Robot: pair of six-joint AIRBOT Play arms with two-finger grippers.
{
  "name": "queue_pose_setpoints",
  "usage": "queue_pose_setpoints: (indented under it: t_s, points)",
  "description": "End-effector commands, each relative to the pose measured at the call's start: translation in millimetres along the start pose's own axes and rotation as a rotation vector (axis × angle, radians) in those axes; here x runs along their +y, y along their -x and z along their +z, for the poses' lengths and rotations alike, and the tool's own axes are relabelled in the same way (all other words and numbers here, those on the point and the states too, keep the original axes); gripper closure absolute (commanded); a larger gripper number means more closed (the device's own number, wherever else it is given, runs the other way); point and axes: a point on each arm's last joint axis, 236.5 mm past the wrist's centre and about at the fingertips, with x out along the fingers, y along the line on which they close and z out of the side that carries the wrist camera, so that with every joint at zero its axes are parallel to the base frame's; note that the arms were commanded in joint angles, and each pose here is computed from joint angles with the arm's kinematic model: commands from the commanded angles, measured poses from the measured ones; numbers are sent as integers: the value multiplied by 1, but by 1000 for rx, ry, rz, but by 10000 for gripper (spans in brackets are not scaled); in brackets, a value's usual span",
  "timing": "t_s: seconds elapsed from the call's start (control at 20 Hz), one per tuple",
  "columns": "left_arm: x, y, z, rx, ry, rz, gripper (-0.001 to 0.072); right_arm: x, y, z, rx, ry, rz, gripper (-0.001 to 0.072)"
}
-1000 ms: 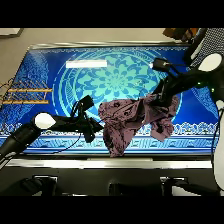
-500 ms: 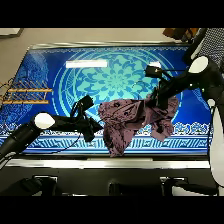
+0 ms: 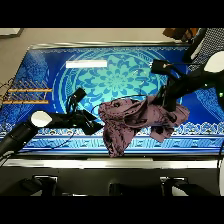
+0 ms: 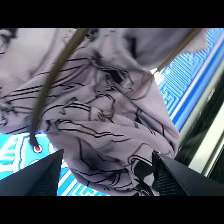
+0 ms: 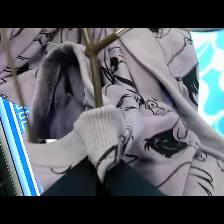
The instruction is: Fold the clothes and pants, and hang the long-sleeved shirts on hangers.
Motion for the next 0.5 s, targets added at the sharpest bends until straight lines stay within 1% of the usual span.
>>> queue_pose_setpoints:
  t_s: [0.0,0.1,0.3,0.45]
  points:
    - [42,25,13,-79,331,79,82,-1,18,-6,34,-75,-73,677]
    - [61,35,12,-101,520,102,83,-1,22,-9,43,-140,-94,677]
    - [41,18,30,-162,541,76,96,-2,22,-8,32,-290,-102,677]
    - [12,-7,64,-303,542,64,97,-1,22,-8,32,-319,-99,677]
